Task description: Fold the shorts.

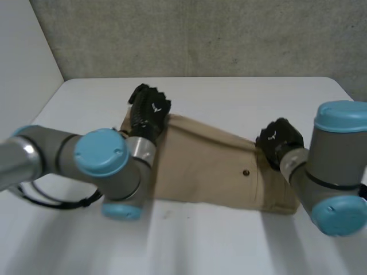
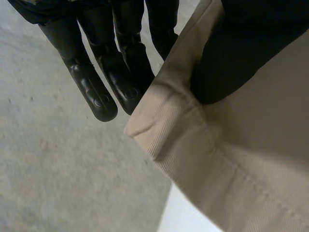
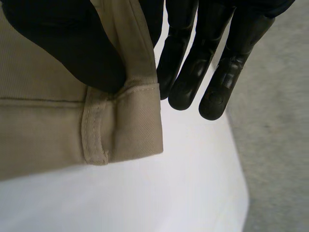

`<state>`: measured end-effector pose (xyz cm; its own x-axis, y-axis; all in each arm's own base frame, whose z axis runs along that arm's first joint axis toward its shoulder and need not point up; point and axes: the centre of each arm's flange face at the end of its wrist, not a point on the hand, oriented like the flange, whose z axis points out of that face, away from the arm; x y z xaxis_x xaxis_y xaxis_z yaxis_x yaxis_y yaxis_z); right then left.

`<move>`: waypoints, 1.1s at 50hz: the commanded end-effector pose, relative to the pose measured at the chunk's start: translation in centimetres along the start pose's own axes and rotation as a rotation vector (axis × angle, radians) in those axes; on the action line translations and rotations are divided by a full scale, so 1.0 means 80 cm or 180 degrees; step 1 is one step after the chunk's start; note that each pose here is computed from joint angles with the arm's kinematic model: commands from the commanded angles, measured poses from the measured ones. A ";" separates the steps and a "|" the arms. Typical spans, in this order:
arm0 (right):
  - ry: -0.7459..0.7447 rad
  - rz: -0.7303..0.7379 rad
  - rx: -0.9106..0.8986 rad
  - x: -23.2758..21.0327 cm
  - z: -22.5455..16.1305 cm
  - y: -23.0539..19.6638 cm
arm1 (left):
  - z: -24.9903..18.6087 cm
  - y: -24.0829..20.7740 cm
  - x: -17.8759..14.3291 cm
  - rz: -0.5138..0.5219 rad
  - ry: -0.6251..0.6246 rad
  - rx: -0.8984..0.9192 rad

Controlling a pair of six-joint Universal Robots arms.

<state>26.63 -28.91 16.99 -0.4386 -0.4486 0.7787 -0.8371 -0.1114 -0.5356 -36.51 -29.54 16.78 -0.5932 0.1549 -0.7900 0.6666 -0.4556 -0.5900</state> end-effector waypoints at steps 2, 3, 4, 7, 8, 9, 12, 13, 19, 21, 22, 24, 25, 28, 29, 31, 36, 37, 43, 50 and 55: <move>0.0500 0.0009 0.0131 0.006 0.072 -0.003 | 0.058 0.021 0.048 -0.0044 -0.0104 0.0155; 0.0544 0.0015 0.0144 0.006 0.077 -0.003 | 0.061 0.023 0.050 -0.0045 -0.0118 0.0153; 0.0595 0.0021 0.0156 0.008 0.082 -0.004 | 0.062 0.025 0.053 -0.0060 -0.0120 0.0149; 0.0762 0.0054 0.0188 0.012 0.093 -0.005 | 0.065 0.026 0.055 -0.0065 -0.0148 0.0169; 0.0808 0.0071 0.0192 0.014 0.095 -0.005 | 0.066 0.026 0.055 -0.0067 -0.0158 0.0170; 0.0919 0.0120 0.0212 0.020 0.096 -0.006 | 0.065 0.026 0.055 -0.0071 -0.0157 0.0164; 0.1027 0.0232 0.0255 0.029 0.093 -0.008 | 0.061 0.023 0.055 -0.0087 -0.0173 0.0115; 0.1042 0.0365 0.0298 0.035 0.087 -0.011 | 0.059 0.022 0.054 -0.0098 -0.0176 0.0093; 0.1017 0.0934 0.0441 0.063 0.040 -0.026 | 0.030 0.003 0.002 -0.0364 -0.0277 -0.0065; 0.0800 0.1119 0.0328 0.066 0.021 -0.017 | 0.018 0.001 -0.009 -0.0504 -0.0254 -0.0104; 0.0700 0.1176 0.0266 0.064 0.016 -0.013 | 0.006 -0.005 -0.020 -0.0693 -0.0239 -0.0112; 0.0462 0.1310 0.0124 0.059 0.005 -0.003 | -0.009 -0.010 -0.029 -0.0912 -0.0212 -0.0127; 0.0212 0.1463 -0.0010 0.051 -0.006 0.005 | -0.016 -0.011 -0.034 -0.1030 -0.0198 -0.0133; -0.0144 0.1729 -0.0206 0.038 -0.022 0.017 | -0.046 -0.014 -0.043 -0.1464 -0.0083 -0.0215; -0.0306 0.1877 -0.0308 0.032 -0.029 0.026 | -0.054 -0.016 -0.045 -0.1559 -0.0051 -0.0240; -0.0405 0.1994 -0.0342 0.027 -0.033 0.035 | -0.073 -0.018 -0.049 -0.1790 0.0045 -0.0341; -0.0522 0.2156 -0.0376 0.013 -0.040 0.058 | -0.100 -0.012 -0.049 -0.2054 0.0186 -0.0602; -0.0505 0.2178 -0.0374 0.010 -0.039 0.065 | -0.106 -0.008 -0.045 -0.2095 0.0235 -0.0683; -0.0452 0.2162 -0.0353 -0.002 -0.035 0.076 | -0.114 0.000 -0.038 -0.2113 0.0283 -0.0797; -0.0411 0.2137 -0.0370 -0.010 -0.019 0.090 | -0.114 0.003 -0.039 -0.2104 0.0275 -0.0820; -0.0236 0.1945 -0.0269 0.010 -0.015 0.094 | -0.116 0.002 -0.039 -0.2098 0.0283 -0.0821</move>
<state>20.41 -27.77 13.25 -0.8374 -0.4918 0.2385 -0.4287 0.3205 -0.8447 -30.40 -22.03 17.56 -0.8796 0.4032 -0.2524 0.2680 -0.0183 -0.9632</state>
